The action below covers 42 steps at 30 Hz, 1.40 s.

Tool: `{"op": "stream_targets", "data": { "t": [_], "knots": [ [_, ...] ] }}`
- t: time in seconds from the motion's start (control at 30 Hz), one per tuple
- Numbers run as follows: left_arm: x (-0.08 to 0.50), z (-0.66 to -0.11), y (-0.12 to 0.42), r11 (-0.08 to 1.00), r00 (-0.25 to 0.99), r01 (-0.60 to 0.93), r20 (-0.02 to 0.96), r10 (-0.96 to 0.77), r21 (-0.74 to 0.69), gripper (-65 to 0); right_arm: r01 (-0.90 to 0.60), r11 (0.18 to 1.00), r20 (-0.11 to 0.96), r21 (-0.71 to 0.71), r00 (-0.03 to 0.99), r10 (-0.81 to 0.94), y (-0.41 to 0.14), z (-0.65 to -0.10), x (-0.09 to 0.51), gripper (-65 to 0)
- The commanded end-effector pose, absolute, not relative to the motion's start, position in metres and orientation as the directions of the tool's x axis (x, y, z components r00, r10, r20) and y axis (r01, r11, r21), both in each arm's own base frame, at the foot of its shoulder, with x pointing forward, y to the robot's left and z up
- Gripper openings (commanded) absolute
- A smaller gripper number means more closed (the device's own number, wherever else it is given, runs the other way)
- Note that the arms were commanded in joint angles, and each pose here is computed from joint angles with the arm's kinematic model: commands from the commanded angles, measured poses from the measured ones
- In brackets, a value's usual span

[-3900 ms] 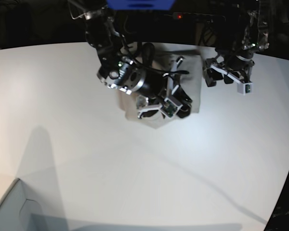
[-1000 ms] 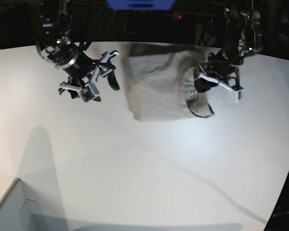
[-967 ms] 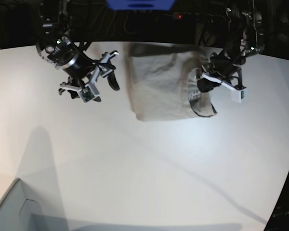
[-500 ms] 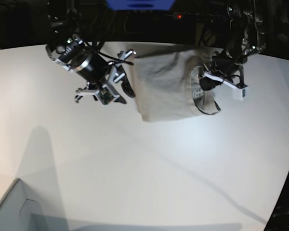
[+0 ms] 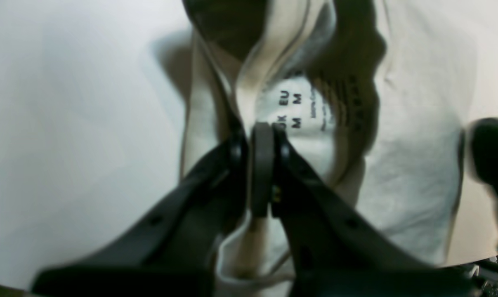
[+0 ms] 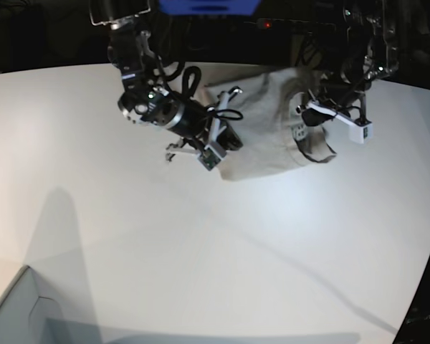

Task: Layout the t-shirt on the table in an organized manner, then fold the t-shirt properly
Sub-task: 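Hold the stack with both grippers and fold it over onto itself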

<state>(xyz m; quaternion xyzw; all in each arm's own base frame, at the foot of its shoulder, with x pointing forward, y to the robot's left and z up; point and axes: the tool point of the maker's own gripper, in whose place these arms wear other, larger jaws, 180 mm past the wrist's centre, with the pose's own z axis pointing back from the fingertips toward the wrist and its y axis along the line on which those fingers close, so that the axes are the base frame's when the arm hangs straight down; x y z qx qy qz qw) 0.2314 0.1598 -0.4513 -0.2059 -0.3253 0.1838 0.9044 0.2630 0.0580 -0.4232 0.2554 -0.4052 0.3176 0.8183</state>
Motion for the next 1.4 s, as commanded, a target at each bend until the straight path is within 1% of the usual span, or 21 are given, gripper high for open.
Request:
{"op": "stream_targets", "data": {
  "t": [0.0,0.13,0.23,0.3,0.43,0.57,0.87,1.13,1.23,1.37],
  "knots": [
    [0.236,-0.444,0.162,0.849,0.707,-0.185,0.533,0.465,-0.496,-65.0,-0.736,0.654,0.849,0.174,0.449,0.279,0.066,-0.414,0.269,-65.0],
    [0.236,-0.445,0.167,0.856,0.709,-0.183,0.538,0.456,-0.484,-65.0,-0.729,0.648,0.809,0.22,0.508,0.296,0.067,-0.439,0.264,-65.0],
    [0.236,-0.445,0.167,0.856,0.707,-0.183,0.539,0.457,-0.484,-65.0,-0.727,0.647,0.798,0.229,0.521,0.303,0.067,-0.446,0.266,-65.0],
    [0.236,-0.445,0.167,0.856,0.709,-0.183,0.539,0.455,-0.483,-65.0,-0.73,0.65,0.816,0.208,0.496,0.296,0.066,-0.436,0.273,-65.0],
    [0.236,-0.445,0.167,0.859,0.711,-0.182,0.539,0.45,-0.478,-65.0,-0.742,0.66,0.883,0.119,0.383,0.271,0.064,-0.389,0.29,-65.0],
    [0.237,-0.445,0.167,0.856,0.709,-0.182,0.539,0.455,-0.483,-65.0,-0.744,0.66,0.903,0.106,0.35,0.25,0.072,-0.373,0.299,-65.0],
    [0.235,-0.446,0.167,0.86,0.713,-0.184,0.538,0.45,-0.476,-65.0,-0.746,0.643,0.851,0.173,0.442,0.283,0.077,-0.413,0.313,-65.0],
    [0.223,-0.467,0.171,0.852,0.735,-0.229,0.489,0.469,-0.471,-65.0,-0.746,0.638,0.822,0.19,0.476,0.313,0.076,-0.427,0.336,-65.0],
    [0.221,-0.472,0.172,0.85,0.74,-0.24,0.479,0.473,-0.469,-65.0,-0.707,0.673,0.807,0.218,0.519,0.283,0.063,-0.435,0.343,-65.0],
    [0.222,-0.471,0.172,0.849,0.739,-0.24,0.479,0.474,-0.471,-65.0,-0.635,0.734,0.832,0.238,0.524,0.183,0.04,-0.427,0.359,-65.0]
  ]
}}
